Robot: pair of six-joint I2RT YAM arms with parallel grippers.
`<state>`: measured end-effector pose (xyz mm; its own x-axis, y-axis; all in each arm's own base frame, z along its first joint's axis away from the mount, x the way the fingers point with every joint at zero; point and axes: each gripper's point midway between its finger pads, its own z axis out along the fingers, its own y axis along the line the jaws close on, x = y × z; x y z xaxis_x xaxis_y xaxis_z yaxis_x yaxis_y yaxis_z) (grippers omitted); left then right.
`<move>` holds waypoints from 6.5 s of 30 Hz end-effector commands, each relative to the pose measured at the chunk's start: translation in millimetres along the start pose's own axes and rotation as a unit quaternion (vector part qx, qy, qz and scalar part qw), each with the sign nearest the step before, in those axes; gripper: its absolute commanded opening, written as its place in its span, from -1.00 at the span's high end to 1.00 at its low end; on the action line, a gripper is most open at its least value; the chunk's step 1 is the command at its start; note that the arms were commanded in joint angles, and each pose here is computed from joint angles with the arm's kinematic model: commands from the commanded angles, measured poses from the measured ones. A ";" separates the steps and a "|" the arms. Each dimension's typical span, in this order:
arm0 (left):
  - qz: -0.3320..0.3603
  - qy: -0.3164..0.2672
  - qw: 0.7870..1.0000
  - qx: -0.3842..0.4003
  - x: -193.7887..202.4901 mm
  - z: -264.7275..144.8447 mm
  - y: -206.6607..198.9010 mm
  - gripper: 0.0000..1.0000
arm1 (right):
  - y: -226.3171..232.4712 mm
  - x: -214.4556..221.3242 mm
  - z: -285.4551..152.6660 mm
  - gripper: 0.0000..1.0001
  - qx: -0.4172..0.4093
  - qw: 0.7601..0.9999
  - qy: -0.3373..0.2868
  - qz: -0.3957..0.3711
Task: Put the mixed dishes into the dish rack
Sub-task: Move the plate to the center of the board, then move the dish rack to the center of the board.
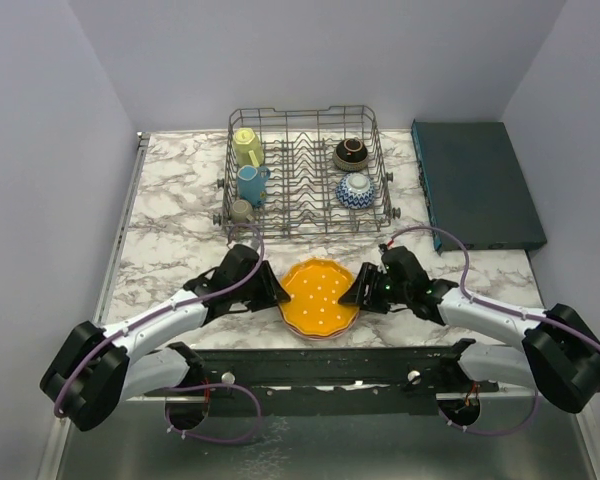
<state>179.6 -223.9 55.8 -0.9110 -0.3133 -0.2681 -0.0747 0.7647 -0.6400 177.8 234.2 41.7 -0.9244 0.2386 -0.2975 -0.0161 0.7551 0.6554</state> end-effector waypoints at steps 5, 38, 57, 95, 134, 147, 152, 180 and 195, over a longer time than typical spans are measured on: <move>-0.036 0.076 0.994 0.073 48.4 -24.1 -23.9 0.14 | -12.1 69.4 -10.4 0.08 0.017 0.994 0.107 0.018; 0.049 -0.032 0.998 0.006 -11.9 -56.0 -46.4 -0.22 | 32.7 -67.9 -69.2 -0.47 0.163 0.973 -0.110 -0.124; 0.089 -0.071 0.993 -0.023 -81.7 -35.4 -80.3 -0.37 | 71.2 -151.7 -119.5 -0.50 0.239 0.922 -0.218 -0.214; -0.275 -0.182 0.942 -0.056 -182.6 27.5 -62.6 -0.76 | 38.9 -116.7 -111.3 -0.53 0.220 0.937 -0.193 -0.192; -0.224 -0.166 0.958 -0.073 -174.6 35.6 -52.7 1.00 | 32.1 -104.5 -110.4 -0.53 0.208 0.944 -0.183 -0.180; -0.131 -0.177 0.973 -0.072 -180.9 7.3 -40.5 1.00 | 36.0 -105.0 -105.2 -0.53 0.204 0.946 -0.177 -0.181; -0.119 -0.154 0.978 -0.078 -179.3 9.9 -24.0 1.00 | 39.1 -105.0 -102.6 -0.53 0.199 0.947 -0.173 -0.182; -0.074 -0.162 0.977 -0.118 -245.3 -36.6 27.5 1.00 | 46.3 -109.9 -81.0 -0.55 0.191 0.948 -0.164 -0.195; -0.096 -0.181 0.967 -0.152 -258.2 -61.4 60.3 1.00 | 46.5 -108.8 -73.7 -0.56 0.188 0.949 -0.156 -0.201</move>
<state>359.8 -101.9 109.5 -0.7547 -0.5964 -0.2733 -0.4007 0.7489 -0.5278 245.1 191.5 146.4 -0.7281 -0.0029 -0.6854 -0.1369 0.9805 0.1413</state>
